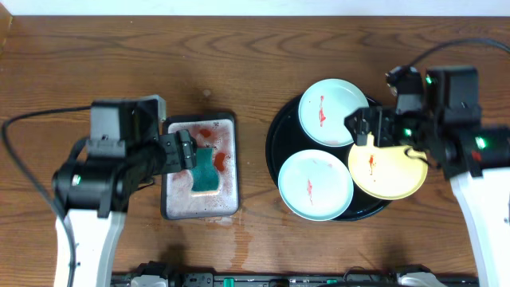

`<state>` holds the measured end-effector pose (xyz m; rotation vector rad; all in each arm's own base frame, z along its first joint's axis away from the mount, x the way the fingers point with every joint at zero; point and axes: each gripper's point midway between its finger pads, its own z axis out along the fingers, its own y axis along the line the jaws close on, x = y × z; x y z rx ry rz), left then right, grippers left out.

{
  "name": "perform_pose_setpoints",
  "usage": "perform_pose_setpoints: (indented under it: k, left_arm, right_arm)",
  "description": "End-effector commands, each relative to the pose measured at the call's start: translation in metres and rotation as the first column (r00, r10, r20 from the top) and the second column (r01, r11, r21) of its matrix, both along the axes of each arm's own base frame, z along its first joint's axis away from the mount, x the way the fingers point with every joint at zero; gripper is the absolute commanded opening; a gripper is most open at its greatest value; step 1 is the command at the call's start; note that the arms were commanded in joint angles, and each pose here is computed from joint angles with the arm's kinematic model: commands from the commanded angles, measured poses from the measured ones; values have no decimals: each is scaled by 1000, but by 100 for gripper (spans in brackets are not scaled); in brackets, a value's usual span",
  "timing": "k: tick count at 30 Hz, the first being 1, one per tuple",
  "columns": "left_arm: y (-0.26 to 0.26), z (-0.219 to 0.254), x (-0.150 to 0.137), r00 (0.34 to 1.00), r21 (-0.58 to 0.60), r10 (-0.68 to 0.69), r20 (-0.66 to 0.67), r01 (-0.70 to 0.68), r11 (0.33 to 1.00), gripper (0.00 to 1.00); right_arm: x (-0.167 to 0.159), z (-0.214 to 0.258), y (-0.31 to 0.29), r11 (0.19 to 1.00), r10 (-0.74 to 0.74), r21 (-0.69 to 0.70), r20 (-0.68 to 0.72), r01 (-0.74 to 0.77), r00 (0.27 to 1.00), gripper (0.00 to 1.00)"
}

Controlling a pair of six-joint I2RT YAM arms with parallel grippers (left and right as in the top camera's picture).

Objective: Clean dirty plates on tray and stack at the side
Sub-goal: 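Move left gripper to the sponge and right gripper to the plates, then grasp the green sponge with the left gripper and lift it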

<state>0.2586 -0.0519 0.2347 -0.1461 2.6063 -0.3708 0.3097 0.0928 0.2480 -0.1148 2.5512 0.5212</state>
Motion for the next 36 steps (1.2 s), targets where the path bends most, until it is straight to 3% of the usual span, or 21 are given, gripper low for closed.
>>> perform_pose_setpoints:
  k: [1,7,11,18,23,27,29,31,36]
  left_arm:
    - [-5,-14,-2,995,-23,2,-100,-4,1000,83]
    - [-3,-40,-13,967,-3,-6,-255,5,1000,81]
    - [-1,-49,-9,960,21,-28,-278,35,999,80]
    - [10,-69,-12,942,88,3,-335,28,996,80]
    - [10,-82,-12,935,89,3,-354,30,996,80]
    - [10,-90,-10,932,89,3,-362,31,996,80]
    - [10,-96,-10,928,89,4,-373,32,996,78]
    - [10,-102,-11,925,90,4,-381,32,995,77]
    - [10,-117,-13,922,89,5,-386,32,995,77]
  right_arm:
    - [-7,-15,20,994,92,70,-104,-85,990,99]
    - [-56,-102,18,996,80,9,-435,-84,897,79]
    - [-76,-161,2,995,-87,-89,-535,46,840,72]
    - [-95,-215,-4,989,-143,-102,-561,103,815,57]
    - [-96,-236,-1,985,-170,-78,-540,152,824,27]
    - [-94,-248,-2,974,-219,-67,-523,217,824,21]
    - [-87,-248,-2,974,-220,-58,-496,220,840,7]
    - [-75,-245,-3,972,-230,-61,-454,227,861,1]
    - [-40,-229,-15,958,-286,-115,-332,262,899,1]
